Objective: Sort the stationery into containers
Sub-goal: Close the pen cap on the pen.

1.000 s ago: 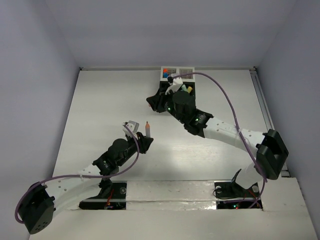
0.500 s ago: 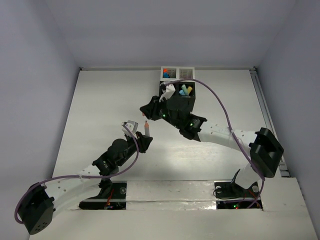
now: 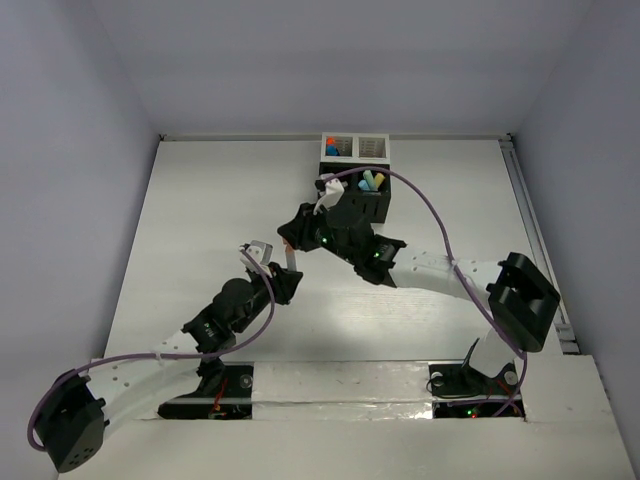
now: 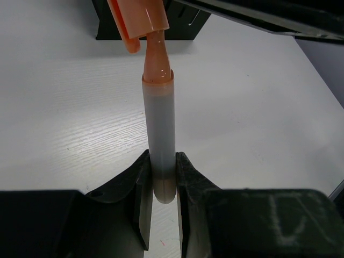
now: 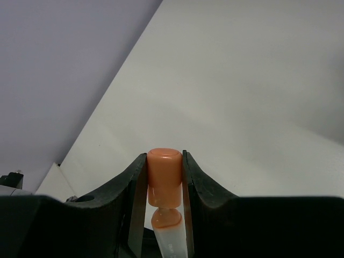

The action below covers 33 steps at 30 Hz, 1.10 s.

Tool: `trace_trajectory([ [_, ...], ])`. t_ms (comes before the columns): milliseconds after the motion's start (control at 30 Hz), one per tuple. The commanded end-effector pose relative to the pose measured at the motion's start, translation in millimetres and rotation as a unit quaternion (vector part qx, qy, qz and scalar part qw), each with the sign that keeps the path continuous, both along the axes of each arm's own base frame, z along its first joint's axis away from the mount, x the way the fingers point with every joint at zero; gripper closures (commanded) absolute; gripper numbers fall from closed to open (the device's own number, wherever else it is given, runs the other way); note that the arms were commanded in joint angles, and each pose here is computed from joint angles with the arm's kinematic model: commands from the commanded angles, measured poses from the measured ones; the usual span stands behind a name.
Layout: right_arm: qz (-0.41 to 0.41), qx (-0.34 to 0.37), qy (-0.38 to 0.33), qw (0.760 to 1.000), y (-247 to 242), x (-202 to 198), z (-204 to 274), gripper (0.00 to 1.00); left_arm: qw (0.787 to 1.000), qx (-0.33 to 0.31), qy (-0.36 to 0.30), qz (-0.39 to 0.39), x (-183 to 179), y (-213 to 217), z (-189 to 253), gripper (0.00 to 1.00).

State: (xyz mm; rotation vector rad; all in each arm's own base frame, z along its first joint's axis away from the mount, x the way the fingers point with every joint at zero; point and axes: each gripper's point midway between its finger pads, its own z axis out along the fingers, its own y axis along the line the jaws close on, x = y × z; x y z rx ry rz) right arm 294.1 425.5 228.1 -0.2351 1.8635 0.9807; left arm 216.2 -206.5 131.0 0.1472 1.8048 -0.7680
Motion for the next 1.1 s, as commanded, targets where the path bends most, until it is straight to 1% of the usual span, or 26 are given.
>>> trace_trajectory([
  [0, 0.015, 0.036, -0.015, 0.999, 9, -8, 18, 1.0, 1.0, -0.016, -0.019, 0.009, 3, 2, 11, 1.0],
  [200, 0.013, 0.038, -0.017, 0.999, 6, -14, 13, 1.0, 1.0, -0.018, -0.019, 0.011, 3, 3, 12, 1.0],
  [233, 0.013, 0.048, -0.024, 0.998, 5, -14, 19, 1.0, 1.0, -0.021, -0.02, 0.012, 3, 3, 13, 1.0],
  [367, 0.018, 0.064, -0.032, 0.997, 5, -24, 19, 1.0, 0.999, -0.042, -0.021, 0.003, 0, -1, 19, 1.0],
  [567, 0.017, 0.081, -0.046, 0.996, 0, -29, 25, 1.0, 0.997, -0.075, -0.029, -0.007, -4, -4, 38, 1.0],
  [800, 0.044, 0.085, -0.044, 0.994, 5, -41, 20, 1.0, 0.993, -0.107, -0.038, -0.018, -7, -8, 60, 1.0],
  [1067, 0.061, 0.103, -0.058, 0.991, -2, -52, 33, 1.0, 0.987, -0.143, -0.055, -0.041, -15, -12, 90, 1.0],
])
